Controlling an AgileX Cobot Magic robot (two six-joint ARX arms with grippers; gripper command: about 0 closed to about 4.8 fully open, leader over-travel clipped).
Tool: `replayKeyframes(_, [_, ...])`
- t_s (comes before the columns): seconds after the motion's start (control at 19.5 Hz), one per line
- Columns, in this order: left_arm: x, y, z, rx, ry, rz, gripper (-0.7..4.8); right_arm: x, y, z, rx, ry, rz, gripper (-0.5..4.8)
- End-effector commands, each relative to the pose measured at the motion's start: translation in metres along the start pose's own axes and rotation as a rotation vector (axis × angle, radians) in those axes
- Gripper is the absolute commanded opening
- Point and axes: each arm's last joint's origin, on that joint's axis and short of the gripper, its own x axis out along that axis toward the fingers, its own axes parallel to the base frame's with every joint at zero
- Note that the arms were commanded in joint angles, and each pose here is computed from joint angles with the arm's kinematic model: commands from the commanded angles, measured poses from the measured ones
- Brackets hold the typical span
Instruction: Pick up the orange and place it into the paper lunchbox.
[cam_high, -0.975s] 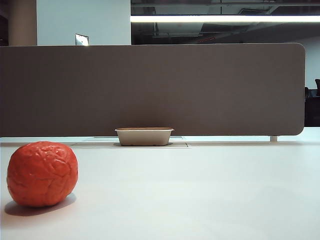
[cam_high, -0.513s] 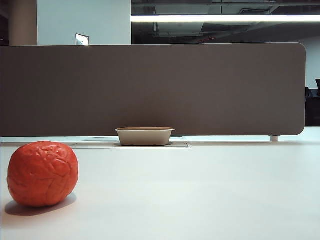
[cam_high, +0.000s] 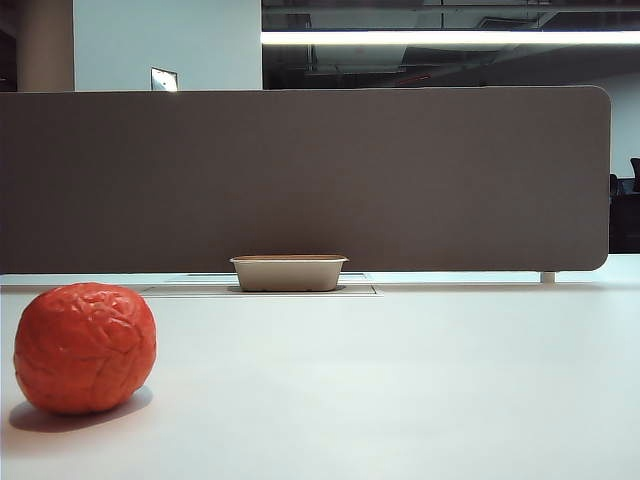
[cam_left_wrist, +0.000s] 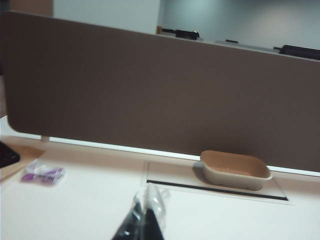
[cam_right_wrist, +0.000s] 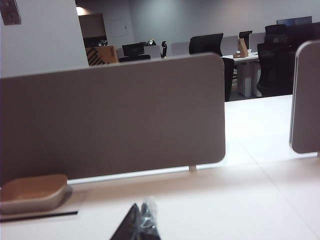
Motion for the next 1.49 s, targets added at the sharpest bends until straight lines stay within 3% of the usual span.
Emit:
replayKeyframes(0.05, [0.022, -0.006, 0.035, 0.045, 0.045, -0.073, -0.05, 0.018, 0.008, 0.036, -0.006, 0.019, 0.062, -0.05])
replayKeyframes(0.1, [0.043, -0.009, 0.054, 0.038, 0.085, -0.123, -0.05, 0.033, 0.014, 0.054, -0.006, 0.038, 0.154, -0.05])
replayKeyframes(0.21, [0.052, -0.011, 0.061, 0.035, 0.101, -0.135, -0.05, 0.043, 0.018, 0.063, -0.009, 0.057, 0.208, -0.05])
replayKeyframes(0.26, [0.078, -0.039, 0.073, 0.024, 0.199, -0.272, -0.05, 0.072, 0.030, 0.078, -0.025, 0.146, 0.333, -0.05])
replayKeyframes(0.31, [0.084, -0.063, 0.071, 0.052, 0.303, -0.324, -0.05, 0.082, 0.043, 0.079, -0.014, 0.200, 0.433, -0.05])
replayKeyframes(0.62, [0.078, -0.095, 0.059, 0.113, 0.433, -0.478, -0.05, 0.084, 0.067, 0.069, -0.004, 0.272, 0.579, -0.05])
replayKeyframes(0.92, [0.062, -0.106, 0.042, 0.169, 0.616, -0.564, -0.05, 0.075, 0.086, 0.061, -0.005, 0.346, 0.697, -0.05])
replayKeyframes(0.97, [0.059, -0.106, 0.038, 0.173, 0.670, -0.595, 0.52, 0.073, 0.089, 0.060, -0.006, 0.360, 0.720, -0.06])
replayKeyframes(1.03, [0.058, -0.106, 0.037, 0.171, 0.692, -0.615, 1.64, 0.072, 0.091, 0.059, -0.007, 0.365, 0.730, -0.05])
replayKeyframes(1.13, [0.055, -0.106, 0.035, 0.160, 0.735, -0.649, 4.79, 0.070, 0.093, 0.059, -0.007, 0.376, 0.747, -0.05])
replayKeyframes(1.49, [0.059, -0.108, 0.019, 0.193, 0.843, -0.644, 4.79, 0.067, 0.093, 0.053, -0.018, 0.439, 0.757, -0.05])
